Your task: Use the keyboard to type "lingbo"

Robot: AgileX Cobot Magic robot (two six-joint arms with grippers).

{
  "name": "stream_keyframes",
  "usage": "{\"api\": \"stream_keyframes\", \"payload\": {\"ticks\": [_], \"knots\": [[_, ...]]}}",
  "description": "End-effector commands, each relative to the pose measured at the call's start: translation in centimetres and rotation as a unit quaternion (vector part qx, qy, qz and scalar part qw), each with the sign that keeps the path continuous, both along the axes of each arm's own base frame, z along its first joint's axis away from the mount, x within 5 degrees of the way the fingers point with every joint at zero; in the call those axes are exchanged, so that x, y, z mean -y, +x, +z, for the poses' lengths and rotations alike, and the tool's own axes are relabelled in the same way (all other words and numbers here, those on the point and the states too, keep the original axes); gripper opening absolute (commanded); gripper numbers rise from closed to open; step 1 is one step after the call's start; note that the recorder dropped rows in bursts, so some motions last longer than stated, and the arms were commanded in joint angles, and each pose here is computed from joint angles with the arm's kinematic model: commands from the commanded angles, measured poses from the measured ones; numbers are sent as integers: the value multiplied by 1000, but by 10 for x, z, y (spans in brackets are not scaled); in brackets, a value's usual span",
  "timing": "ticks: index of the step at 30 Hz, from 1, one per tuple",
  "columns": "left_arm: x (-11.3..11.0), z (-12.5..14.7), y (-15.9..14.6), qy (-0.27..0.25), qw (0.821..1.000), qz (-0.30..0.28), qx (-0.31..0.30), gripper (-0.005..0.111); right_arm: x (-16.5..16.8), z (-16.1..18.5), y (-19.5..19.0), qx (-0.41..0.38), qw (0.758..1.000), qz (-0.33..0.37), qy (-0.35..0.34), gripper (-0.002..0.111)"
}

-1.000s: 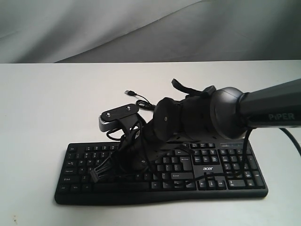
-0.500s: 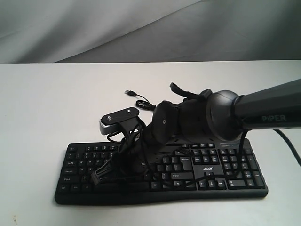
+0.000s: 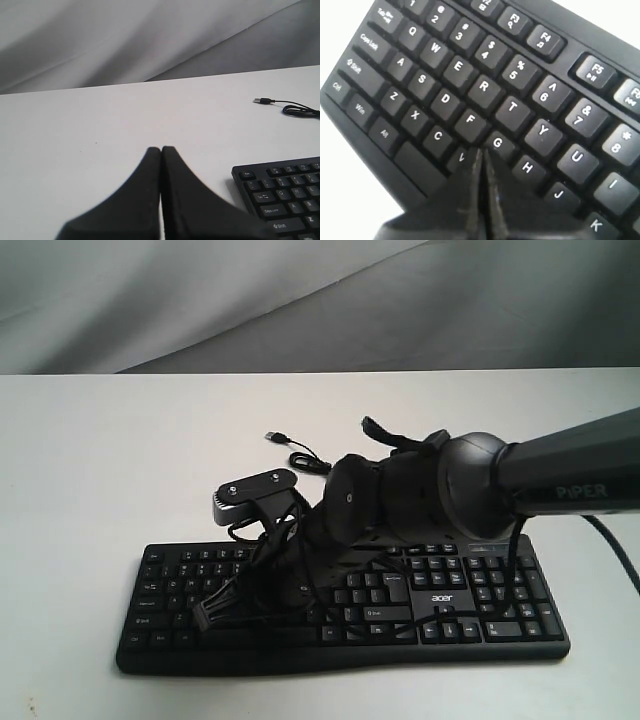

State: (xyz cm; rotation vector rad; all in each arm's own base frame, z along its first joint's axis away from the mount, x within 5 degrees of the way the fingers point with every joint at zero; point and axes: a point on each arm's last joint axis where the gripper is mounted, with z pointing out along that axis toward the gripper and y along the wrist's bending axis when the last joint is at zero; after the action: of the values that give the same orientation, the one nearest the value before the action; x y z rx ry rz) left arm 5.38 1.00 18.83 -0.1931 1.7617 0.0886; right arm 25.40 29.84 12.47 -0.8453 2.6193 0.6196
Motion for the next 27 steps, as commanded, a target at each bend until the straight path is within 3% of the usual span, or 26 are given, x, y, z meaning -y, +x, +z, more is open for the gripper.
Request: {"api": "stream_keyframes", "payload": {"ticks": [1, 5, 13, 27], "knots": [[0, -1, 0, -6, 1000, 1, 2, 1, 3, 23, -1, 28, 999, 15, 11, 0], [0, -1, 0, -6, 1000, 1, 2, 1, 10, 35, 6, 38, 999, 1, 21, 0], [0, -1, 0, -6, 1000, 1, 2, 1, 34, 29, 21, 18, 999, -50, 2, 0], [0, -1, 0, -6, 1000, 1, 2, 1, 45, 19, 22, 22, 996, -83, -17, 0]]}}
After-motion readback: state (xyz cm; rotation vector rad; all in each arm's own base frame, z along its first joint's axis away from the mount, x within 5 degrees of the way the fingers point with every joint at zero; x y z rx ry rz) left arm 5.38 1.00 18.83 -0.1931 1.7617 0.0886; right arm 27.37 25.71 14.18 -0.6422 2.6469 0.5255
